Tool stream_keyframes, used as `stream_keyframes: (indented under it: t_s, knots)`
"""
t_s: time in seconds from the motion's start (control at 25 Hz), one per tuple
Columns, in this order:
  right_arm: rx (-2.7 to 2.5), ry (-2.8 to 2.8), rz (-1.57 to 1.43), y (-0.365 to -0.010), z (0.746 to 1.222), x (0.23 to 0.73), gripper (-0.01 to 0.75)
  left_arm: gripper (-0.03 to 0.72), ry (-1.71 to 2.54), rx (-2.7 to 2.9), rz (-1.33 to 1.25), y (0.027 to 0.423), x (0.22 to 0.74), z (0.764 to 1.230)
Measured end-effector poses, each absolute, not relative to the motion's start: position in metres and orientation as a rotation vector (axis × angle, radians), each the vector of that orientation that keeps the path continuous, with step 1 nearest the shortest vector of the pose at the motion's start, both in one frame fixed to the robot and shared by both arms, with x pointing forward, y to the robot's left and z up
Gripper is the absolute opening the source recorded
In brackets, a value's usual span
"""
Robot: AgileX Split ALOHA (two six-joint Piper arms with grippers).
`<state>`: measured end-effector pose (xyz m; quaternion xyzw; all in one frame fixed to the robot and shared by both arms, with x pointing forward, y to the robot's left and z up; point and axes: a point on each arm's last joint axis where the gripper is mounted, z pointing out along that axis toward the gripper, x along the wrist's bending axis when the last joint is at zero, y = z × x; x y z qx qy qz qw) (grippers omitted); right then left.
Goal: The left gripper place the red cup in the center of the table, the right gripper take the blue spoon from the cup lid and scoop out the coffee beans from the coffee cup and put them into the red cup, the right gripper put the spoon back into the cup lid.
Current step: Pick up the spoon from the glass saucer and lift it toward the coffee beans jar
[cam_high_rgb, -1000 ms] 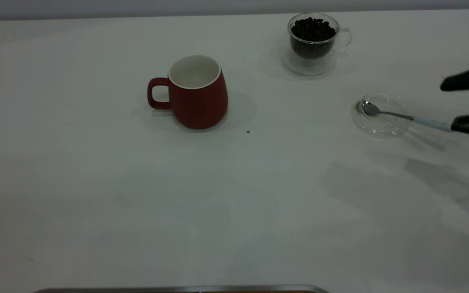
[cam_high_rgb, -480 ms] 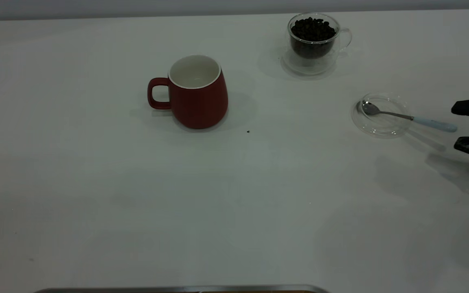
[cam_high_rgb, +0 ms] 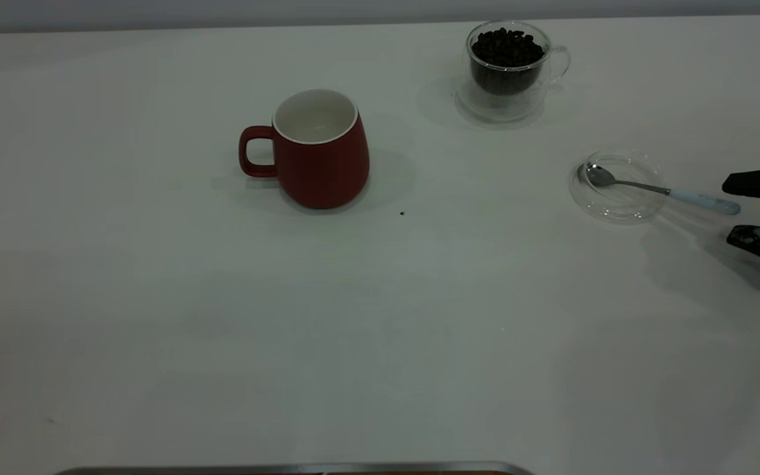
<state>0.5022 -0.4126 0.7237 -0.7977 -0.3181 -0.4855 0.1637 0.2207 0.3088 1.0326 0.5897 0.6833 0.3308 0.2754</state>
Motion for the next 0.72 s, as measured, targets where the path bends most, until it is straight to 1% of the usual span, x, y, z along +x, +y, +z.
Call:
stream_keyframes:
  t_s: [0.2, 0.48, 0.72]
  knots:
    - [-2.264, -0.946, -1.400, -0.415, 0.724, 0.512, 0.573, 0.577, 1.836, 1.585, 0.889, 0.309, 0.221, 1.033]
    - [-2.217, -1.012, -1.386, -0.408, 0.726, 0.537, 0.566, 0.577, 1.836, 1.585, 0.889, 0.309, 0.221, 1.033]
    - [-2.223, -1.008, -1.344, -0.403, 0.723, 0.540, 0.566, 0.577, 1.836, 1.585, 0.889, 0.309, 0.221, 1.033]
